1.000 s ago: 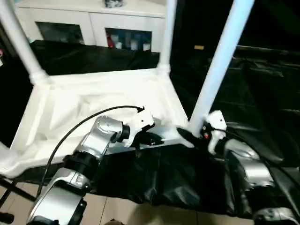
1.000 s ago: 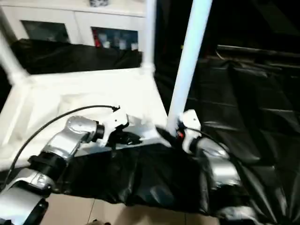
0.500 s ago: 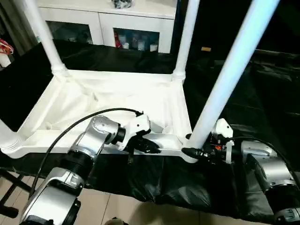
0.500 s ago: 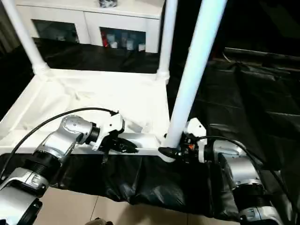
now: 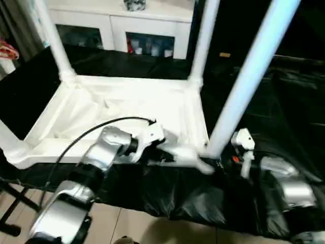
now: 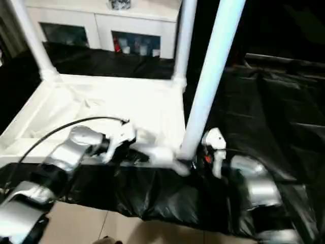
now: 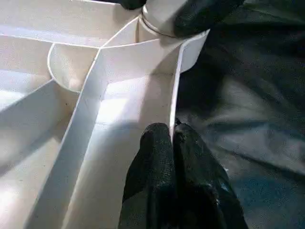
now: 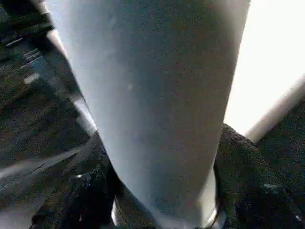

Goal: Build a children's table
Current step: Rotate leg to tighten

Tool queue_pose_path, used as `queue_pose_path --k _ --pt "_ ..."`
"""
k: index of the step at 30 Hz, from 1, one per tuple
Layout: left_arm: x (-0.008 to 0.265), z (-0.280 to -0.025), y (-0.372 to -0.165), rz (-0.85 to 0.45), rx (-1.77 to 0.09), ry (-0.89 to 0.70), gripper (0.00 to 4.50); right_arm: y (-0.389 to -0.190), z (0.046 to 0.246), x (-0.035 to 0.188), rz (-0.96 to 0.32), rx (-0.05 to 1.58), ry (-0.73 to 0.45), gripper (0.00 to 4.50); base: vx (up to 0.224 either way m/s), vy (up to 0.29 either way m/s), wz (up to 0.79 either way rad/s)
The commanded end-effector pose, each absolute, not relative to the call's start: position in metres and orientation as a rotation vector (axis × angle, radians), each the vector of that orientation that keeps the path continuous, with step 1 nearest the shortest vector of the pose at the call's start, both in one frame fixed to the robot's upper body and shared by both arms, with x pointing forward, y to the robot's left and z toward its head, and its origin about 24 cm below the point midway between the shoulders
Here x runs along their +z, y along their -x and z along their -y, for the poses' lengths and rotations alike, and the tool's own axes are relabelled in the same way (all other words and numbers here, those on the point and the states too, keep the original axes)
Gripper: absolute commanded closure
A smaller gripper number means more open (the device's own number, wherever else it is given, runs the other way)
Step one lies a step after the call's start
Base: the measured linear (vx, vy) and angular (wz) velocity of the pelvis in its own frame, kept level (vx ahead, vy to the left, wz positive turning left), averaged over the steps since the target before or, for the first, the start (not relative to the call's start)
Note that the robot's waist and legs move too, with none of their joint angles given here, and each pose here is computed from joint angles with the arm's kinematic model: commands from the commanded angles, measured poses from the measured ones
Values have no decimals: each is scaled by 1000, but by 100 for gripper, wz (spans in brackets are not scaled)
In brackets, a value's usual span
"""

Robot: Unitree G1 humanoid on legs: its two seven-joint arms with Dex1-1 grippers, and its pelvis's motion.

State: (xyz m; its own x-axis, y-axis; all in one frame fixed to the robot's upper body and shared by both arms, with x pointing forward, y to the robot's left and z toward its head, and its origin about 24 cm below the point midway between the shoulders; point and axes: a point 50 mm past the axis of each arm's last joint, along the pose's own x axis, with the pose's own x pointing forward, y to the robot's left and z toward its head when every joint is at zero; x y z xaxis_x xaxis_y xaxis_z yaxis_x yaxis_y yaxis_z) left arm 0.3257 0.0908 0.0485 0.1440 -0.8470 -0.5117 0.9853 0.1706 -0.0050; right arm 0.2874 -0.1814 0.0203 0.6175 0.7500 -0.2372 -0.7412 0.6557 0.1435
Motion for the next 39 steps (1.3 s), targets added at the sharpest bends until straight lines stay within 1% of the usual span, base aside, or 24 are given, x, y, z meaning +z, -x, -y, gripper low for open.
queue_pose_path --k 1,3,4,5,7,9,10,12,14,16,18,19,20,21,22,24,25,26,28,30,32,36,38,39 --pt "63 -65 -338 -341 -1243 -352 450 -278 142 0 -348 919 -71 203 0 0 0" --pt "64 -51 -341 -328 -1193 -342 450 -285 129 -5 -344 792 -104 203 0 0 0" --pt "64 -51 -341 -328 -1193 -342 450 -285 129 -5 -344 792 -104 203 0 0 0" --pt "65 -47 -341 -325 -1176 -334 450 -288 125 -7 -350 746 -110 203 0 0 0" --pt "66 -35 -343 -305 -1142 -352 450 -299 112 -11 -367 579 -122 203 0 0 0" --pt "66 -32 -342 -294 -1147 -364 450 -302 107 -10 -364 540 -123 203 0 0 0" --pt "66 -30 -341 -289 -1156 -365 450 -303 105 -9 -353 526 -112 168 0 0 0" --pt "65 -30 -340 -284 -1179 -378 450 -305 105 -7 -339 495 -128 131 0 0 0" --pt "64 -32 -339 -279 -1199 -397 450 -307 106 -5 -328 487 -136 125 0 0 0" --pt "63 -36 -338 -279 -1221 -407 450 -307 110 -1 -307 500 -120 98 0 0 0" --pt "62 -40 -338 -279 -1231 -409 450 -305 121 3 -286 536 -61 98 0 0 0" --pt "62 -40 -338 -279 -1231 -409 450 -305 121 3 -286 536 -61 79 0 0 0" --pt "62 -40 -338 -279 -1231 -411 450 -304 123 4 -284 541 -49 79 0 0 0" --pt "62 -42 -338 -277 -1235 -423 450 -302 133 6 -280 563 -25 79 0 0 0" --pt "62 -43 -338 -276 -1237 -430 450 -300 138 7 -278 574 -20 79 0 0 0" --pt "61 -45 -338 -277 -1239 -436 450 -295 158 11 -275 610 2 79 0 0 0" --pt "61 -46 -338 -277 -1241 -438 450 -290 171 16 -268 643 11 79 0 0 0" --pt "60 -47 -338 -276 -1249 -450 450 -282 193 23 -261 681 14 79 0 0 0" --pt "60 -46 -338 -276 -1252 -453 450 -277 208 29 -259 693 10 79 0 0 0" --pt "60 -46 -338 -272 -1254 -454 450 -270 230 39 -256 697 12 79 0 0 0" --pt "61 -46 -338 -262 -1262 -447 450 -266 245 46 -258 705 8 79 0 0 0" --pt "64 -45 -337 -225 -1268 -437 450 -257 253 52 -284 767 3 79 0 0 0" --pt "67 -46 -337 -240 -1286 -383 450 -254 248 54 -290 822 -19 79 0 0 0" --pt "70 -47 -336 -240 -1295 -374 423 -252 242 56 -289 860 -25 74 0 0 0"
